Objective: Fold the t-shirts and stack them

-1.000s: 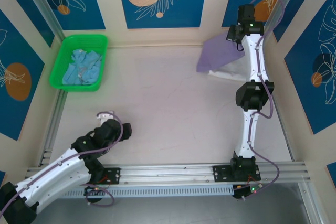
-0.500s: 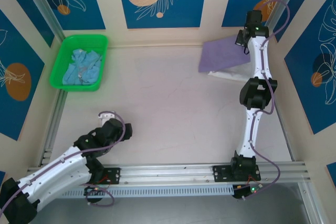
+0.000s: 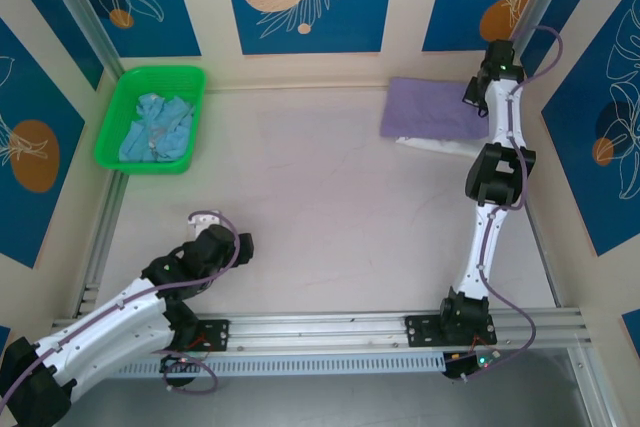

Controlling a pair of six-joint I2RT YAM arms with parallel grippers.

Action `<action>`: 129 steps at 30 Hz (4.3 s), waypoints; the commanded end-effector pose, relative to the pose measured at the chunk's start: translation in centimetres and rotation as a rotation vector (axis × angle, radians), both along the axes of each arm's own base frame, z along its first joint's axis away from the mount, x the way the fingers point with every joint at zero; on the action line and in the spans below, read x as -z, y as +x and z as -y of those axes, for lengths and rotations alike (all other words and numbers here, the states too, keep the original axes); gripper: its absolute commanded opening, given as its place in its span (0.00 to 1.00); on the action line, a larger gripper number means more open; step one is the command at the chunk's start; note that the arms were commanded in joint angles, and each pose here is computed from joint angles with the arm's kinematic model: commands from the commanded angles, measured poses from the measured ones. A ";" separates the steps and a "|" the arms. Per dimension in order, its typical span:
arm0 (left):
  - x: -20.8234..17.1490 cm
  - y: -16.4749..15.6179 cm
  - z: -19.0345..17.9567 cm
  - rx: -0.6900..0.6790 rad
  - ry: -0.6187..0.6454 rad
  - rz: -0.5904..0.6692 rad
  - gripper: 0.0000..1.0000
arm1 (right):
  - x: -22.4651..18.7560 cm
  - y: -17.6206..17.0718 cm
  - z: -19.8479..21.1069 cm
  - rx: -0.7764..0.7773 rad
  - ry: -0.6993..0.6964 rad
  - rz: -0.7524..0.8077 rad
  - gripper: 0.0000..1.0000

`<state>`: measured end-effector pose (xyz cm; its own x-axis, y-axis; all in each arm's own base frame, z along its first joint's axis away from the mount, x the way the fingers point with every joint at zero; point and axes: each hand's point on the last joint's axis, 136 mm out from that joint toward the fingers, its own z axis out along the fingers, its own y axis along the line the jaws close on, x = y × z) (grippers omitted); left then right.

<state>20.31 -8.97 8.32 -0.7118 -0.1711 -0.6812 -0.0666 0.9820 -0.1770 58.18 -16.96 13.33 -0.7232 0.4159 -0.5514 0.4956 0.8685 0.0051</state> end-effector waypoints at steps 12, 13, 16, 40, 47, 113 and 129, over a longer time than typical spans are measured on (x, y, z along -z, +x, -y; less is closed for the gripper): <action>0.5 0.2 0.1 0.004 0.012 -0.004 1.00 | -2.0 -0.1 2.9 0.153 -0.012 0.059 1.00; 0.5 0.2 0.2 0.007 0.012 -0.005 1.00 | -3.0 -0.3 2.6 0.167 -0.007 0.072 0.99; 0.4 0.3 0.3 0.011 0.021 -0.013 1.00 | -5.6 -0.5 0.1 0.150 -0.002 0.114 0.99; -22.3 10.6 -3.1 -0.187 0.046 0.396 1.00 | -7.9 -20.5 -23.5 -0.521 0.062 0.668 0.99; -16.4 14.3 -11.5 -0.388 0.281 0.331 1.00 | -2.1 -19.2 -18.7 -0.434 0.261 0.590 0.99; -0.6 19.0 -8.0 0.016 0.295 0.425 1.00 | 3.9 -18.5 -19.2 -0.535 -0.036 0.632 0.99; -0.6 19.0 -7.9 0.021 0.294 0.426 1.00 | 3.9 -18.6 -19.2 -0.535 -0.035 0.632 0.99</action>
<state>38.94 -0.95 8.23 -0.3867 0.0960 -0.9172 -0.0389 0.9920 0.1202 39.55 2.21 8.97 -0.3853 0.0970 -0.9177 -0.0648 0.9892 0.1318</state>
